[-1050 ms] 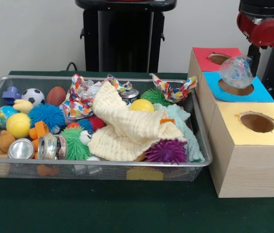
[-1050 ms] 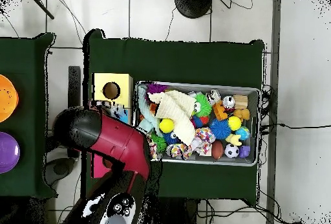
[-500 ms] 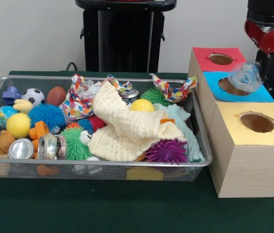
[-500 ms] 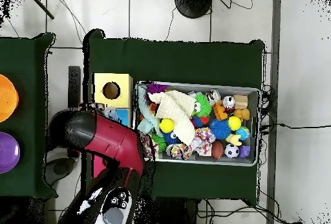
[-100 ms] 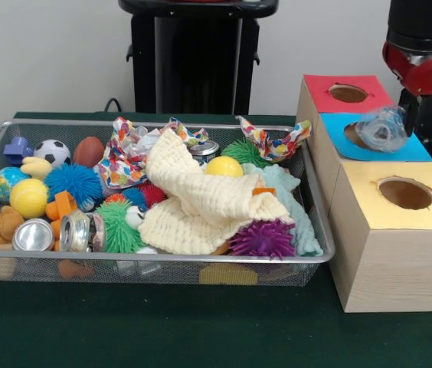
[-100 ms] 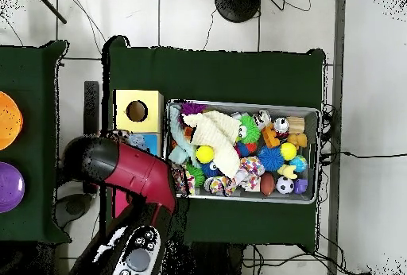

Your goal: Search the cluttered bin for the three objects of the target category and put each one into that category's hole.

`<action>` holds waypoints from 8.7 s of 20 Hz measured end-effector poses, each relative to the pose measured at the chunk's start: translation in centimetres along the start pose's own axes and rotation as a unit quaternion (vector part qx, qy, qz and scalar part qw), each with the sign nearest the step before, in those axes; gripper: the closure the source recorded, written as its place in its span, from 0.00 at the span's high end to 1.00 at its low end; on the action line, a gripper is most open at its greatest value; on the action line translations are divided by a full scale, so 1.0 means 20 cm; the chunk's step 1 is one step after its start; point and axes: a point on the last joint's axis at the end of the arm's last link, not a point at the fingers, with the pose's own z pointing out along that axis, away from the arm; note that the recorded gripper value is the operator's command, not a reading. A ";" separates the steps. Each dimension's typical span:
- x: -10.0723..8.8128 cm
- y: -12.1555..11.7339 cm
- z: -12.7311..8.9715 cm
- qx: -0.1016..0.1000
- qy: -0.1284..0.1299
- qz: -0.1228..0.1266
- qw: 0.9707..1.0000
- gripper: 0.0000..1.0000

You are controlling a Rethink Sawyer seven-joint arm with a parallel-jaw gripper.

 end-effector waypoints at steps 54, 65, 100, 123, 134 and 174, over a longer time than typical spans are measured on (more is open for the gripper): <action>-0.01 -0.16 0.18 -0.002 -0.014 0.011 1.000 1.00; -0.01 -0.19 0.06 0.005 -0.017 0.001 1.000 1.00; -0.33 0.05 -0.13 -0.081 0.061 0.083 0.991 0.00; -0.17 -0.20 -0.06 0.030 0.067 -0.004 0.997 0.00; -0.14 -0.19 -0.02 0.027 0.073 0.003 0.997 0.00; -0.12 -0.13 0.15 -0.001 0.116 0.040 0.992 1.00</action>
